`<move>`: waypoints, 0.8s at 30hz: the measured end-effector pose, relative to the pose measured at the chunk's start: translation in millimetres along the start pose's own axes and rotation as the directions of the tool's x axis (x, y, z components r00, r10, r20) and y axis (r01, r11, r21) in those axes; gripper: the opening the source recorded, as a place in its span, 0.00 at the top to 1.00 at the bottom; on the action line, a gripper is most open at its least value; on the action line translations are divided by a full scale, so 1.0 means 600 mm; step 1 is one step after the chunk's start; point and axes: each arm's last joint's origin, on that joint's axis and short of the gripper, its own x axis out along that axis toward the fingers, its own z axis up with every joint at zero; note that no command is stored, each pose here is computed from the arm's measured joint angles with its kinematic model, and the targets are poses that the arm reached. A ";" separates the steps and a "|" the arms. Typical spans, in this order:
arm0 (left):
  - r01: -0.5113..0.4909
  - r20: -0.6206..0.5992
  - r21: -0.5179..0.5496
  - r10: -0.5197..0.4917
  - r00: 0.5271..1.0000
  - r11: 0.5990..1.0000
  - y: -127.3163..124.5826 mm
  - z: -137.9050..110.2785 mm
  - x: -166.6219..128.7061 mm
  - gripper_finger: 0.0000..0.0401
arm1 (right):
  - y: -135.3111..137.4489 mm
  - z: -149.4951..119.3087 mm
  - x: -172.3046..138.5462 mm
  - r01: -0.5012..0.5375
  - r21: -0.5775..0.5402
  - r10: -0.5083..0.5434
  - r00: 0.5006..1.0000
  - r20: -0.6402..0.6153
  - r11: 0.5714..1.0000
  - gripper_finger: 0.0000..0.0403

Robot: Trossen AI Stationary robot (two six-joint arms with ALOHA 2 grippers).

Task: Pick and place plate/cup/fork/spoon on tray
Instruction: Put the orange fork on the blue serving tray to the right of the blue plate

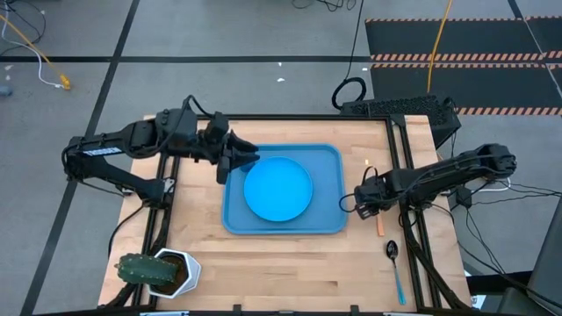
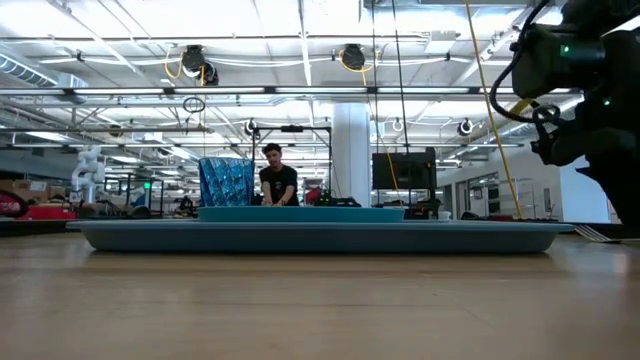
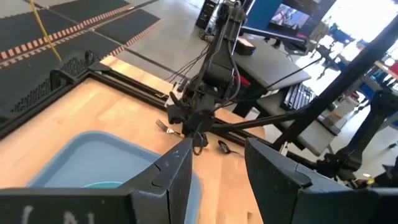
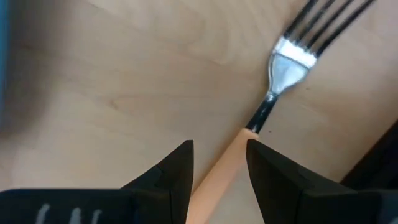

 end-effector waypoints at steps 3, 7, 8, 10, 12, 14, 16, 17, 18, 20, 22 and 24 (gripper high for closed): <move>0.004 -0.002 -0.014 -0.004 1.000 1.000 -0.003 -0.001 0.000 0.63 | 0.005 0.002 0.010 0.050 0.042 -0.050 0.999 -0.021 0.998 0.65; 0.005 -0.003 -0.021 -0.005 1.000 1.000 -0.007 -0.003 0.000 0.63 | 0.011 0.002 0.024 0.118 0.035 -0.116 0.992 -0.041 0.992 0.65; 0.007 -0.003 -0.031 -0.007 1.000 0.999 -0.008 -0.004 0.000 0.63 | 0.012 0.001 0.025 0.126 0.025 -0.125 0.991 -0.043 0.992 0.65; 0.006 -0.003 -0.049 -0.006 1.000 0.999 -0.008 -0.004 0.000 0.63 | 0.014 0.000 0.029 0.142 0.008 -0.142 0.989 -0.045 0.990 0.65; 0.005 -0.002 -0.060 -0.005 1.000 0.998 -0.008 -0.004 0.000 0.63 | 0.016 -0.002 0.030 0.137 0.006 -0.136 0.990 -0.040 0.991 0.65; 0.004 -0.002 -0.065 -0.004 1.000 0.998 -0.008 -0.004 0.000 0.63 | 0.020 -0.002 0.031 0.118 0.010 -0.117 0.993 -0.032 0.993 0.65; 0.001 0.000 -0.068 -0.001 1.000 0.998 -0.008 -0.004 0.000 0.63 | 0.022 -0.002 0.031 0.102 0.008 -0.102 0.994 -0.027 0.995 0.65; -0.004 0.002 -0.070 0.004 1.000 0.998 -0.007 -0.003 0.000 0.63 | 0.023 -0.002 0.032 0.099 0.010 -0.098 0.995 -0.025 0.995 0.65; -0.007 0.004 -0.073 0.008 1.000 0.997 -0.007 -0.003 0.000 0.63 | 0.023 -0.002 0.032 0.097 0.021 -0.097 0.995 -0.025 0.995 0.66; -0.009 0.005 -0.085 0.010 1.000 0.996 -0.007 -0.003 0.000 0.63 | 0.023 -0.002 0.032 0.096 0.037 -0.095 0.995 -0.024 0.995 0.69; -0.009 0.005 -0.092 0.009 1.000 0.996 -0.007 -0.003 0.000 0.63 | 0.024 -0.002 0.032 0.093 0.048 -0.091 0.996 -0.024 0.995 0.74; -0.005 0.003 -0.090 0.005 1.000 0.996 -0.009 -0.004 0.000 0.63 | 0.025 -0.001 0.032 0.085 0.057 -0.084 0.996 -0.021 0.995 0.81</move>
